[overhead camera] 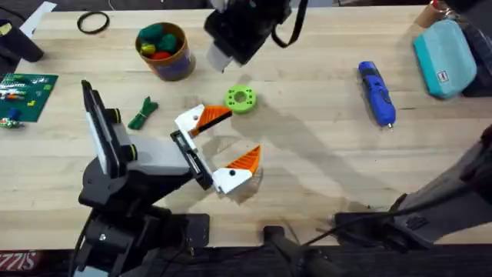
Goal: Pick up the gripper from the table and insert it into the empty holder that is missing its gripper. Then pick up a screw, insert it into the mounting hole, and use the screwdriver to tighten it. Finally, clean up the table by picking up the vegetable and placing it into the bucket.
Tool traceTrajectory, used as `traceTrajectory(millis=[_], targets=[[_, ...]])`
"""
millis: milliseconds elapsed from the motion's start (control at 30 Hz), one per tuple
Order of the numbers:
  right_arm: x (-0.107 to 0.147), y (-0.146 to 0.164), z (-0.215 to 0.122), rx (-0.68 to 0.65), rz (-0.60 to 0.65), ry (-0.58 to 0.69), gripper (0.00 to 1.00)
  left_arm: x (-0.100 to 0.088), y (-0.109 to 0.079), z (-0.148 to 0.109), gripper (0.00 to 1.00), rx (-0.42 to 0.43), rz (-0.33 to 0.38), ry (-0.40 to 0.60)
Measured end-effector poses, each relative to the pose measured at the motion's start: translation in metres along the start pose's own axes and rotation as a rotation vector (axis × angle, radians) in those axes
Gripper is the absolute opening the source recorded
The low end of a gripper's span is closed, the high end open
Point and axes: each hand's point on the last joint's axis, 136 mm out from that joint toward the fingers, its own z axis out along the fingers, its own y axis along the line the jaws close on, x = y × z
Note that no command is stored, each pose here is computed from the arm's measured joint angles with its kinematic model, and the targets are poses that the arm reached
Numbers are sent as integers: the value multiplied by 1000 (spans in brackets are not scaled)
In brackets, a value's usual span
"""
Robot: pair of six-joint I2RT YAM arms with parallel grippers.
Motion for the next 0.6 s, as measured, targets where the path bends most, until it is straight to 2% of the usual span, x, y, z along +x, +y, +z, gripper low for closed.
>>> traceTrajectory(millis=[267, 600], targets=[[-4, 43, -7, -103, -21, -8, 4, 0, 0, 0, 986, 0, 0, 0], [1, 72, -5, -146, -59, 16, 4, 0, 0, 0, 986, 0, 0, 0]])
